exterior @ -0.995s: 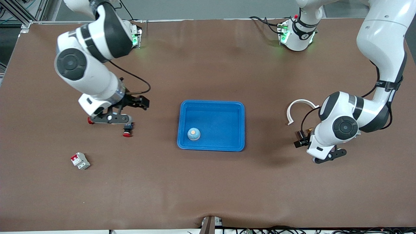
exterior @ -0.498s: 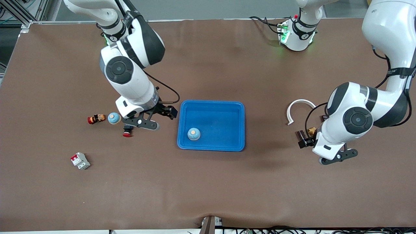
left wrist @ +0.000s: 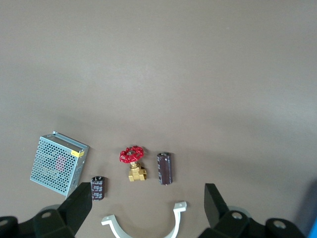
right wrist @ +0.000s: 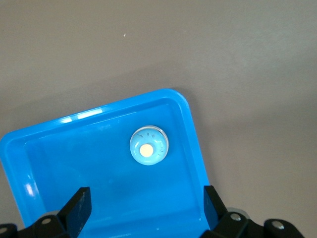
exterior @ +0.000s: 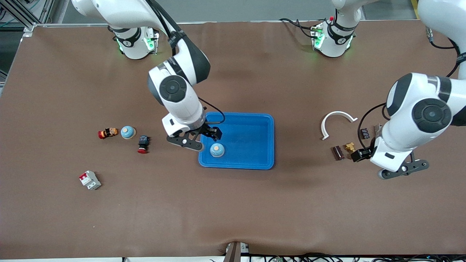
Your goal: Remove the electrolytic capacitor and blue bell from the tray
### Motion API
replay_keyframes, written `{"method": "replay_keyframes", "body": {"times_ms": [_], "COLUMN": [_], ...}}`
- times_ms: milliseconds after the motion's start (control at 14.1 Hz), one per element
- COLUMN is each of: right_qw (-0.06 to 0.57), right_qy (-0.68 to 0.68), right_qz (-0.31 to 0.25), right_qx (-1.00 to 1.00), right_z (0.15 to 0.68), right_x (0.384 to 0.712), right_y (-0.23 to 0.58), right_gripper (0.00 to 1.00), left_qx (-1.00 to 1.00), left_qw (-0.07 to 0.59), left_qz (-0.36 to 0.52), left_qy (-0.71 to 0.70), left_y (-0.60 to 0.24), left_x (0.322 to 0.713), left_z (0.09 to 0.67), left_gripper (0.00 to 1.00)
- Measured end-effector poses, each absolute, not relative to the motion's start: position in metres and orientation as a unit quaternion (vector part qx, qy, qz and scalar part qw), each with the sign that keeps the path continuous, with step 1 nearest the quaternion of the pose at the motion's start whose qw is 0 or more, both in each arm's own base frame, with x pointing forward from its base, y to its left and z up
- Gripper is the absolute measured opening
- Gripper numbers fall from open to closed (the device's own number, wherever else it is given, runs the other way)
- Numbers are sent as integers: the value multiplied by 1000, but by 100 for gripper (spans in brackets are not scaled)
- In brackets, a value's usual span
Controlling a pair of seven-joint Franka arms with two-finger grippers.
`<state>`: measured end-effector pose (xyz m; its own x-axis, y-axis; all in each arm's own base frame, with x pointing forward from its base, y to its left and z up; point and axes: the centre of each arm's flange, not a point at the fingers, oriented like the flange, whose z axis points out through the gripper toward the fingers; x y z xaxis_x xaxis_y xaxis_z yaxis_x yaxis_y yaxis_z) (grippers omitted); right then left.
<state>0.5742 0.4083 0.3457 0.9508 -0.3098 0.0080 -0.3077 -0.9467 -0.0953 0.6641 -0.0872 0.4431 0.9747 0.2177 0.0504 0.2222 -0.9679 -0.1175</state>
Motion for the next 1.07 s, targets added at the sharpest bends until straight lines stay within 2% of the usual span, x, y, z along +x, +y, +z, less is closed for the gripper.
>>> {"method": "replay_keyframes", "body": {"times_ms": [284,640,1066], "right_qw": [44,50,46], "right_qy": [157,159,160], "right_qz": [-23,-35,-44], "right_qx": [-986,-985,-985], "right_z": [311,287,250], "right_x": [583,590,591], "right_y": [409,410,414], "right_gripper": [100,100,100], "left_qx": [-995,-993,-993], "left_qw": [49,67,57], "left_qz": [-25,-8,-3], "left_qy": [-89,-96,-103], "left_y": [-60,-59,-66], "left_x": [656,641,626], "left_z": [482,530,568], "left_gripper": [100,100,100]}}
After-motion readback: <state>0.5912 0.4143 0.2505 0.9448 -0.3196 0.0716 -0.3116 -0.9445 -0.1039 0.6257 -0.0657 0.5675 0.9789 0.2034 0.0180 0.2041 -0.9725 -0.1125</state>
